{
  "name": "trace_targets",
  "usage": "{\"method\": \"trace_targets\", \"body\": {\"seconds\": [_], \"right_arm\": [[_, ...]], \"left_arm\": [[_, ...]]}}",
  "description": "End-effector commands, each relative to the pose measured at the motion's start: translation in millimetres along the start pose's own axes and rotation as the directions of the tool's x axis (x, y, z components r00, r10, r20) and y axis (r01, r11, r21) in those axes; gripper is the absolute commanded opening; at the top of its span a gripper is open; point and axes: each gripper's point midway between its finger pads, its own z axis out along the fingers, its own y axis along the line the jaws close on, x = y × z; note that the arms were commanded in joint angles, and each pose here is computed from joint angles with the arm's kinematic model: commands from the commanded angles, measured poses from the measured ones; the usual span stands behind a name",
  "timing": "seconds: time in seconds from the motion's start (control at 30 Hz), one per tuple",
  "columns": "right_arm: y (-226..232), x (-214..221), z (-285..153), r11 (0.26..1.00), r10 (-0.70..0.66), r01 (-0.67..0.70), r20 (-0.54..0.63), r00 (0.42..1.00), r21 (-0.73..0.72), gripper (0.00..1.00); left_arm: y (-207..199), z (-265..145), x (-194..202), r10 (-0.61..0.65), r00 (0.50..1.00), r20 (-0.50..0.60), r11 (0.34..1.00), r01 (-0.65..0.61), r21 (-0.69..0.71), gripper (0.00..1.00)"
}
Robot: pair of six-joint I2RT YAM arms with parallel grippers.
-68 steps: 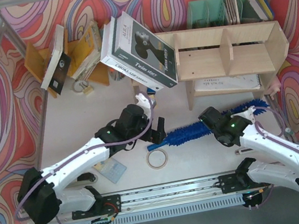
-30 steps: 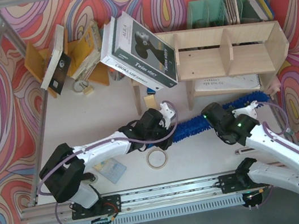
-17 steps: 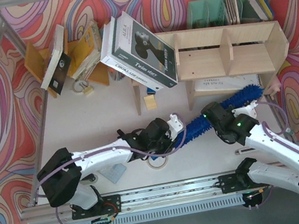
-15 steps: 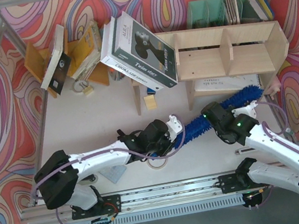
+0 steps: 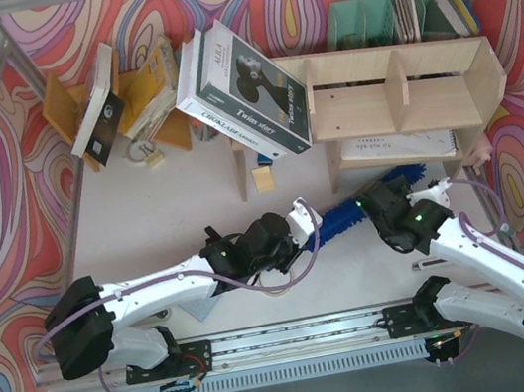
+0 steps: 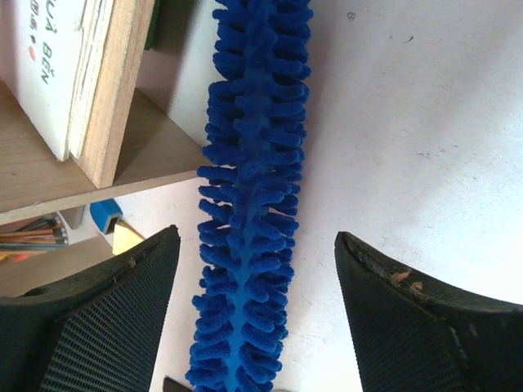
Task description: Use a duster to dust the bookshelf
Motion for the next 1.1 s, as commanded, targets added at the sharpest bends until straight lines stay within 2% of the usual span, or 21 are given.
{"method": "trace_targets", "body": {"seconds": [0.0, 0.4, 0.53, 0.77, 0.93, 1.0, 1.07], "right_arm": [[-12, 4, 5, 0.999, -0.027, 0.027, 0.0, 1.0, 0.036, 0.72], [-5, 39, 28, 0.999, -0.037, 0.037, -0.086, 0.996, 0.008, 0.76], [-10, 41, 37, 0.998, -0.021, 0.026, -0.096, 0.995, 0.053, 0.72], [-13, 31, 40, 0.998, -0.014, 0.017, -0.057, 0.998, 0.065, 0.48], [-10, 27, 37, 0.998, -0.013, 0.016, -0.053, 0.999, 0.053, 0.22], [-9, 25, 35, 0.999, -0.001, 0.004, -0.055, 0.999, 0.053, 0.13], [-5, 22, 31, 0.999, 0.013, -0.011, -0.052, 0.999, 0.039, 0.07]], "left_arm": [[0, -8, -28, 0.011, 0.995, 0.095, 1.0, -0.009, -0.022, 0.0], [-16, -33, -53, 0.029, 0.984, 0.177, 1.0, -0.028, -0.011, 0.0], [-20, -39, -55, 0.026, 0.981, 0.194, 1.0, -0.026, -0.004, 0.0], [-22, -44, -55, 0.029, 0.98, 0.197, 1.0, -0.029, -0.004, 0.0], [-22, -42, -49, 0.031, 0.983, 0.178, 1.0, -0.031, -0.005, 0.0], [-21, -39, -46, 0.031, 0.986, 0.165, 0.999, -0.03, -0.011, 0.08], [-22, -36, -41, 0.035, 0.989, 0.141, 0.999, -0.034, -0.009, 0.23]]}}
